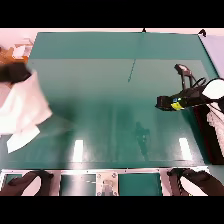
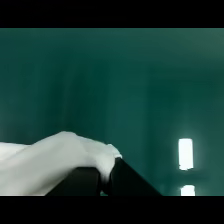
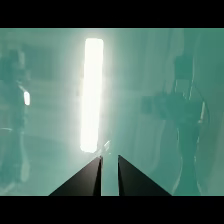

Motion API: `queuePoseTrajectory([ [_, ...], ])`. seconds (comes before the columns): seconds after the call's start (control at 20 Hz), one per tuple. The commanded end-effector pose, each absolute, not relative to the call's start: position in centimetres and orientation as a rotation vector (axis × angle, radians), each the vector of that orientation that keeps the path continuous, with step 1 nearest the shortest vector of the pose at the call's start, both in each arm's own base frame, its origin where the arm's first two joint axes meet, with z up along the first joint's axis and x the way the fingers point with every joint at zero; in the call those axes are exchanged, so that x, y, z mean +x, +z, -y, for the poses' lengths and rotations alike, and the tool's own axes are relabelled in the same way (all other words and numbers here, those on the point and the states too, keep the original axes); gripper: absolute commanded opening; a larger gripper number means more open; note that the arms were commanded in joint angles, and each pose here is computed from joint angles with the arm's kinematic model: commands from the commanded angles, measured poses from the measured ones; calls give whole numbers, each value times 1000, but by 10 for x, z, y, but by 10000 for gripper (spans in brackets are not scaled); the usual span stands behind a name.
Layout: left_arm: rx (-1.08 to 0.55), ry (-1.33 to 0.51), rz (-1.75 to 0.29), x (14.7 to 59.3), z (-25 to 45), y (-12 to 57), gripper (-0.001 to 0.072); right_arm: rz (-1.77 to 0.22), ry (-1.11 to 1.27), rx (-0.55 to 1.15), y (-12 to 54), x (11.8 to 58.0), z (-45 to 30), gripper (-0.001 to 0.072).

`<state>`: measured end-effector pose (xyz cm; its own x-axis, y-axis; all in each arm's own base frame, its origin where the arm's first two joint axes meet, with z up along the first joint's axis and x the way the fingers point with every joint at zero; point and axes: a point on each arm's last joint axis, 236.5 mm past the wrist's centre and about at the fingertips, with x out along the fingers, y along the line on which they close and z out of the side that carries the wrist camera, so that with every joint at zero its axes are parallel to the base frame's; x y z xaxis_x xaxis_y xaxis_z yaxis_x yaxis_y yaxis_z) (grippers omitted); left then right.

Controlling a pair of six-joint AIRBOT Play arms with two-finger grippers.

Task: Fold the shirts.

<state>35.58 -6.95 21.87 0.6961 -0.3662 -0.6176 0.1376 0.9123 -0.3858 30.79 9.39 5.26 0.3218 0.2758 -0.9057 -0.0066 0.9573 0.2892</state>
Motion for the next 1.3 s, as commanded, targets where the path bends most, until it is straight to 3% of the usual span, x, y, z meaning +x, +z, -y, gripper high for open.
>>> queuePoseTrajectory([
  [0.0,-349,-664,-642,320,191,291,19,-1179,186,257,82,319,-88,132],
  [0.2,-275,-891,-828,304,302,229,20,-1156,165,273,96,324,-79,133],
  [0.35,-201,-955,-996,306,366,144,24,-1171,163,274,94,321,-79,142],
  [0.4,-208,-948,-1043,310,373,124,278,-1174,163,274,94,320,-78,209],
  [0.45,-228,-931,-1081,317,374,110,720,-1181,161,274,93,319,-78,288],
  [0.5,-248,-912,-1094,326,368,106,716,-1192,154,274,92,317,-75,338],
  [0.6,-273,-847,-1063,359,333,117,715,-1220,125,290,89,312,-64,345],
  [0.65,-288,-802,-1049,378,309,124,715,-1237,109,299,86,309,-57,417],
  [0.7,-287,-738,-1039,397,277,127,714,-1266,91,312,76,303,-52,441],
  [0.85,-243,-502,-1068,435,174,102,715,-1440,112,367,18,263,-68,442],
  [0.95,-221,-373,-1092,446,124,73,715,-1539,168,432,-25,232,-99,516],
  [1.1,-249,-343,-1130,463,105,27,714,-1503,174,551,-69,223,-133,517],
  [1.25,-337,-428,-1135,485,137,-18,714,-1412,145,663,-83,238,-147,517],
])
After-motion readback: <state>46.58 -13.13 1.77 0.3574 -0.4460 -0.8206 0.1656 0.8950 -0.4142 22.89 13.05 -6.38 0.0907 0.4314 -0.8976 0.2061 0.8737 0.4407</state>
